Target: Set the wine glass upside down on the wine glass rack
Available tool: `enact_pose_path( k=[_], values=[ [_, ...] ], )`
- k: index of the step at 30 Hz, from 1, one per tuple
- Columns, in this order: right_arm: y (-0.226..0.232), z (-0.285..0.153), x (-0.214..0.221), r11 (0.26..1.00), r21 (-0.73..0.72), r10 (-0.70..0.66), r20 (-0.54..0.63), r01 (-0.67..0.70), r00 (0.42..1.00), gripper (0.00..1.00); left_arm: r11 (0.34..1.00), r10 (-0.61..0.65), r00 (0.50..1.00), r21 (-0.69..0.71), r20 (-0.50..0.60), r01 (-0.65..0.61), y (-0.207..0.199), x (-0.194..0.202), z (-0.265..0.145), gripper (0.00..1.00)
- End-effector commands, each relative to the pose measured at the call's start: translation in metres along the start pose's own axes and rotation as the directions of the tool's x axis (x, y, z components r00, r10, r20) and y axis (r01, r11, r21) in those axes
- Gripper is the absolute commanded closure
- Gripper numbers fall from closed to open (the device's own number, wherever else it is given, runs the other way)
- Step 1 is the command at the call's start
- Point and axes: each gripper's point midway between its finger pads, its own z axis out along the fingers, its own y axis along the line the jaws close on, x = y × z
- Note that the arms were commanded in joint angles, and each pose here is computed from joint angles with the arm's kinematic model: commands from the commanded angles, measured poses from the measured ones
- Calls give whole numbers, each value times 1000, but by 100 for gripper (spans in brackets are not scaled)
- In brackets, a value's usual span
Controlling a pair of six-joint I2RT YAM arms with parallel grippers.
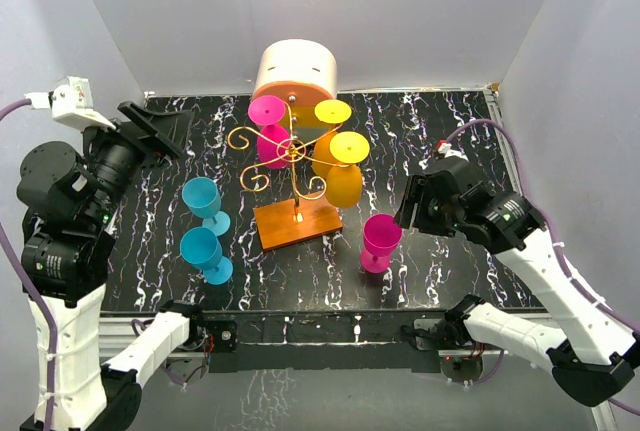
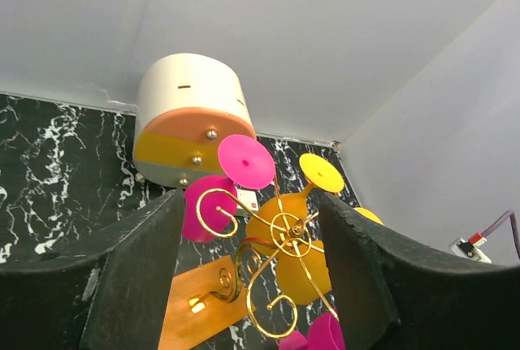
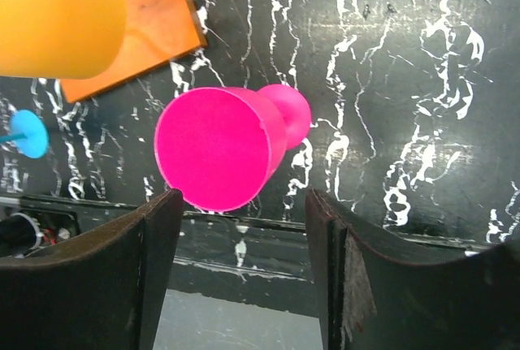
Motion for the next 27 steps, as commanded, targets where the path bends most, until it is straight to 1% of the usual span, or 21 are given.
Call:
enact_pose_path(
  k=[1, 3, 5, 6, 7, 8, 10, 15, 19, 22, 25, 27],
  values=[
    [-10, 5, 0, 996, 49, -77, -11, 78, 997, 42, 997, 66, 998, -31, -23, -67, 12, 9, 8, 33],
    [-13, 14, 6, 994, 63, -86, -34, 88, 996, 45, 997, 73, 997, -19, -27, -74, 10, 10, 9, 28],
    [-16, 22, 12, 993, 75, -89, -56, 93, 994, 47, 996, 85, 996, -18, -35, -86, 10, 13, 11, 20],
    [-16, 26, 15, 992, 78, -89, -67, 95, 994, 48, 995, 97, 995, -24, -38, -98, 12, 14, 12, 15],
    [-17, 31, 18, 992, 81, -90, -77, 96, 993, 49, 994, 102, 994, -25, -44, -103, 12, 15, 12, 4],
    [-17, 35, 20, 992, 78, -90, -85, 97, 992, 51, 993, 115, 992, -20, -50, -116, 12, 17, 13, 2],
    [-14, 42, 24, 993, 65, -89, -100, 96, 991, 54, 992, 126, 990, 2, -58, -126, 8, 19, 13, 1],
    [-12, 54, 27, 992, 65, -97, -110, 104, 989, 57, 984, 143, 987, 122, -76, -133, -13, 24, 14, 1],
    [-13, 60, 24, 990, 78, -105, -103, 114, 989, 60, 982, 139, 988, 140, -67, -129, -18, 21, 14, 1],
    [-16, 63, 24, 987, 104, -108, -106, 119, 988, 66, 981, 140, 988, 142, -66, -129, -19, 21, 15, 1],
    [-18, 66, 23, 984, 129, -110, -100, 123, 989, 76, 978, 147, 987, 160, -62, -136, -23, 21, 13, 1],
    [-19, 65, 20, 982, 141, -111, -94, 123, 989, 87, 963, 178, 982, 218, -64, -161, -32, 21, 10, 1]
  ],
)
